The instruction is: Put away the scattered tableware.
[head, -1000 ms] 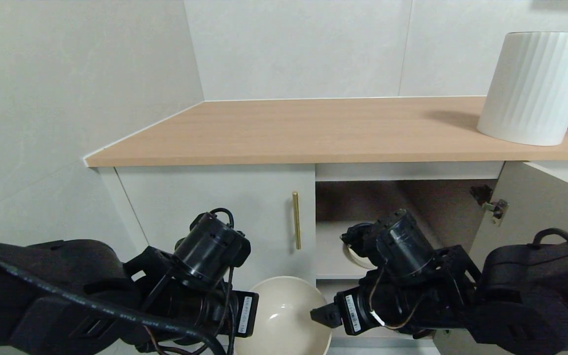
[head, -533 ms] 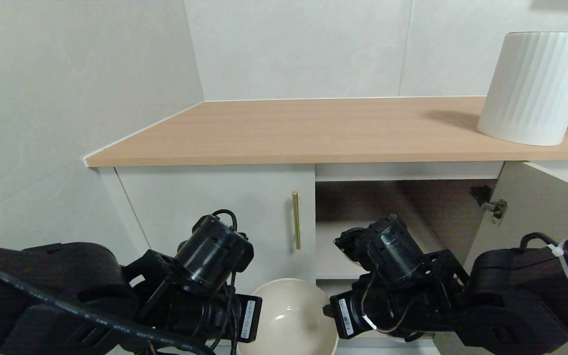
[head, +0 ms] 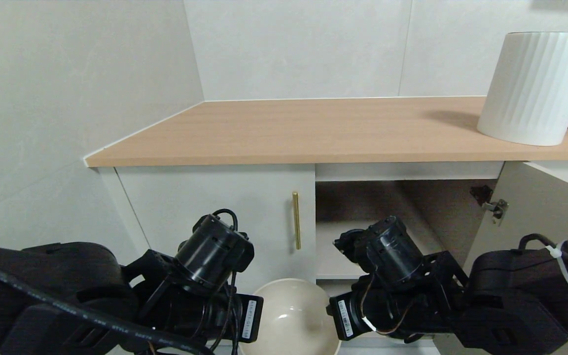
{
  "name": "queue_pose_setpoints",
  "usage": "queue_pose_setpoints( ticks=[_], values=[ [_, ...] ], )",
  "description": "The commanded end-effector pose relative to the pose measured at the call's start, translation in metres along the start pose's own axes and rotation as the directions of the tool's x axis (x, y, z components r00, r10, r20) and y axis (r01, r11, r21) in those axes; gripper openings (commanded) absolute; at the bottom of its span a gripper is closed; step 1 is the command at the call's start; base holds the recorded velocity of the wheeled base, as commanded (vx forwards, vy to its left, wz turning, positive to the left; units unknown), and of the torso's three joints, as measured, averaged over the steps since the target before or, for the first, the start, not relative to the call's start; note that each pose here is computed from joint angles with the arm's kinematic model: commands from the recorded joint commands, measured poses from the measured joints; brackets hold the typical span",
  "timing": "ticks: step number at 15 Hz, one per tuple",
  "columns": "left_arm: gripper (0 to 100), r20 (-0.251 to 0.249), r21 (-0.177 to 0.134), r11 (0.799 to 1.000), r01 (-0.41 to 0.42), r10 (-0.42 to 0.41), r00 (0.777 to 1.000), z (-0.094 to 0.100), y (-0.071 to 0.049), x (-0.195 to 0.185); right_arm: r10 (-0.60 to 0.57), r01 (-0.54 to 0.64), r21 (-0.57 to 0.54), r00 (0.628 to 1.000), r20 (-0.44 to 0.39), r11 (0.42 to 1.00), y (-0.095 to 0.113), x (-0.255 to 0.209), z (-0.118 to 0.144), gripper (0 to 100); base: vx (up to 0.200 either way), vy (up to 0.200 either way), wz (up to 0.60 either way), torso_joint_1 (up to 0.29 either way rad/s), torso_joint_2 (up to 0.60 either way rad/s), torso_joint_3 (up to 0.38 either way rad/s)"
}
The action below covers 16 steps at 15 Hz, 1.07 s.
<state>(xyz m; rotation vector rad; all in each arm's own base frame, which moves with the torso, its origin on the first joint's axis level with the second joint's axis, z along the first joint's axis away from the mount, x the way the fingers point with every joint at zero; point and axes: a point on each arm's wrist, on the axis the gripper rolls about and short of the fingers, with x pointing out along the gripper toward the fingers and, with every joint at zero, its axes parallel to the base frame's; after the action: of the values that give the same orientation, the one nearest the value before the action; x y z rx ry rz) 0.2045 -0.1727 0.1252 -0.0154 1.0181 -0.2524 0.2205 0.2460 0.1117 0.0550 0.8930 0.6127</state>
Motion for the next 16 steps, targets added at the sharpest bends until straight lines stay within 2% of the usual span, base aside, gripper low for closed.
queue_pose_setpoints(
  ticks=[1, 9, 12, 14, 16],
  values=[
    [100, 0.002, -0.001, 1.000, -0.002, 0.002, 1.000, 0.000, 0.000, -0.001, -0.004, 0.004, -0.001, 1.000, -0.005, 1.000, 0.000, 0.001, -0.001, 0, 0.000, 0.000, 0.00, 0.000, 0.00, 0.000],
    [100, 0.026, -0.013, 1.000, 0.012, -0.011, 1.000, 0.004, -0.001, -0.005, -0.004, 0.004, -0.002, 1.000, -0.005, 1.000, 0.000, 0.001, -0.001, 0, 0.000, 0.000, 0.00, 0.000, 0.00, 0.000],
    [100, 0.056, -0.021, 0.999, 0.034, -0.033, 0.998, 0.006, 0.000, -0.015, -0.020, 0.020, -0.003, 1.000, -0.024, 1.000, -0.002, 0.010, -0.004, 0, 0.000, 0.000, 0.00, 0.000, 0.00, 0.000],
    [100, 0.066, -0.024, 0.999, 0.037, -0.035, 0.997, 0.007, 0.000, -0.017, -0.081, 0.081, 0.014, 0.997, -0.011, 0.997, -0.010, 0.017, 0.000, 0, 0.000, 0.000, 0.00, 0.000, 0.00, 0.000],
    [100, 0.065, -0.024, 0.999, 0.036, -0.035, 0.997, 0.007, 0.000, -0.016, -0.165, 0.163, 0.079, 0.986, 0.017, 0.983, -0.038, 0.018, 0.012, 0, 0.000, 0.000, 0.00, 0.000, 0.00, 0.000]
  ],
)
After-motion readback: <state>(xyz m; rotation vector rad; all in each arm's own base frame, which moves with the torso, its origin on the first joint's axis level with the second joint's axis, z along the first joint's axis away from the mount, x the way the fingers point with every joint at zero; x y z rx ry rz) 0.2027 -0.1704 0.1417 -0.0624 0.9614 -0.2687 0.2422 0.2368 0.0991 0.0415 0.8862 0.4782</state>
